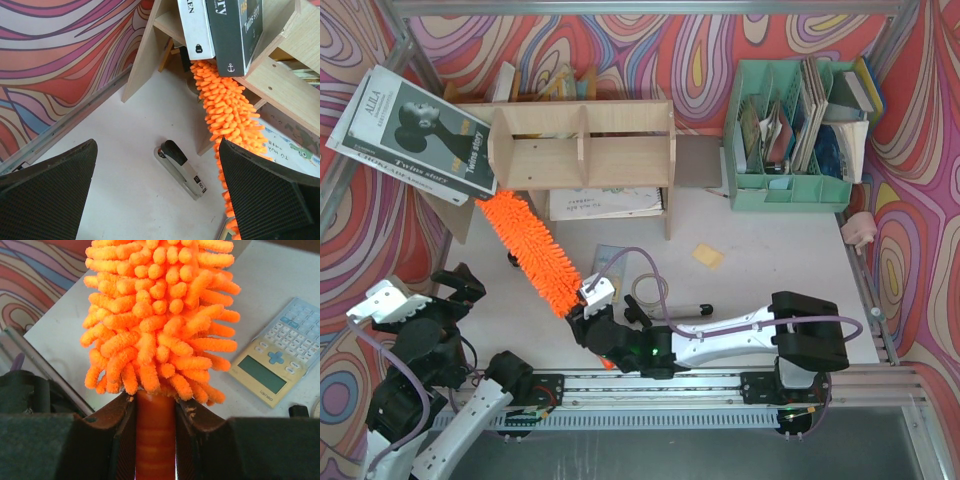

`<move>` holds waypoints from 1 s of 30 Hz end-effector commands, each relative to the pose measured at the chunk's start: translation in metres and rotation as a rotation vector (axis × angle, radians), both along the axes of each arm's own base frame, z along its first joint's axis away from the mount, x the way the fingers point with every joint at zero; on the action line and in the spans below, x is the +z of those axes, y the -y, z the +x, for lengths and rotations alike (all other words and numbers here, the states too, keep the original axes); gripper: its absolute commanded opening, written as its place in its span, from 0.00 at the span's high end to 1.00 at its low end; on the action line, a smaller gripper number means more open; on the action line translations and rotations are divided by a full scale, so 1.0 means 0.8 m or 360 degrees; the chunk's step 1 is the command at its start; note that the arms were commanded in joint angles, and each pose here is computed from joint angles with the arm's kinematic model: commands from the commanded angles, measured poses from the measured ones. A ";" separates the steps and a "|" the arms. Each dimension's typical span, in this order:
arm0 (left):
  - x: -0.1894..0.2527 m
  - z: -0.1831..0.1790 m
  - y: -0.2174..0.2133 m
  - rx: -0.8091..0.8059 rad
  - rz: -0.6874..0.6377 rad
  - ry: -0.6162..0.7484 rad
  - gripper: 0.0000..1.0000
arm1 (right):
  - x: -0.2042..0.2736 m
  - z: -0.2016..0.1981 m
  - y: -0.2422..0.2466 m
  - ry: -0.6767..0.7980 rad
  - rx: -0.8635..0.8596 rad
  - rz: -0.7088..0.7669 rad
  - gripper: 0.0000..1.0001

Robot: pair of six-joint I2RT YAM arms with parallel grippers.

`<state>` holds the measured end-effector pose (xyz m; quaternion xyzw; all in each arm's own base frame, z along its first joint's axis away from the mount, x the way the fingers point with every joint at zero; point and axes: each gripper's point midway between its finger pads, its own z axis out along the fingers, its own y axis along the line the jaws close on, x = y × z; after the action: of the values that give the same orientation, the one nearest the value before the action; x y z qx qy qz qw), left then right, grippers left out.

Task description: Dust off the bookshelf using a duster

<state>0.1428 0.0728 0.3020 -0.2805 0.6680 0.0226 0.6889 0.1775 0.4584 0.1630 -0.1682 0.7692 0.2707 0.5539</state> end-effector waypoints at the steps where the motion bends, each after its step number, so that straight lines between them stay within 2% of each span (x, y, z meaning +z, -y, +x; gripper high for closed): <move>1: -0.005 0.003 0.002 0.0005 0.0007 -0.0012 0.02 | 0.066 0.018 0.000 0.0042 -0.0180 0.0310 1.00; 10: -0.006 0.004 0.002 0.0005 0.0010 -0.0021 0.02 | 0.040 0.025 -0.007 -0.0149 -0.0370 0.0210 1.00; 14: -0.006 0.004 0.002 0.0008 0.0012 -0.0021 0.02 | 0.006 0.017 -0.027 -0.0231 -0.0307 0.0120 1.00; 20: -0.005 0.001 -0.001 0.0021 0.0004 -0.0010 0.02 | -0.005 0.010 -0.044 -0.0290 -0.0251 0.0056 1.00; 24: -0.004 -0.002 -0.004 0.0033 -0.0005 0.0005 0.02 | 0.009 0.011 -0.042 -0.0264 -0.0267 0.0093 1.00; 30: -0.004 -0.003 -0.005 0.0033 -0.0007 0.0010 0.02 | 0.070 -0.004 -0.025 -0.0032 -0.0419 0.0218 1.00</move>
<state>0.1428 0.0730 0.3017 -0.2808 0.6681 0.0235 0.6887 0.1786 0.4847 0.1457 -0.0962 0.8210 0.2258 0.5155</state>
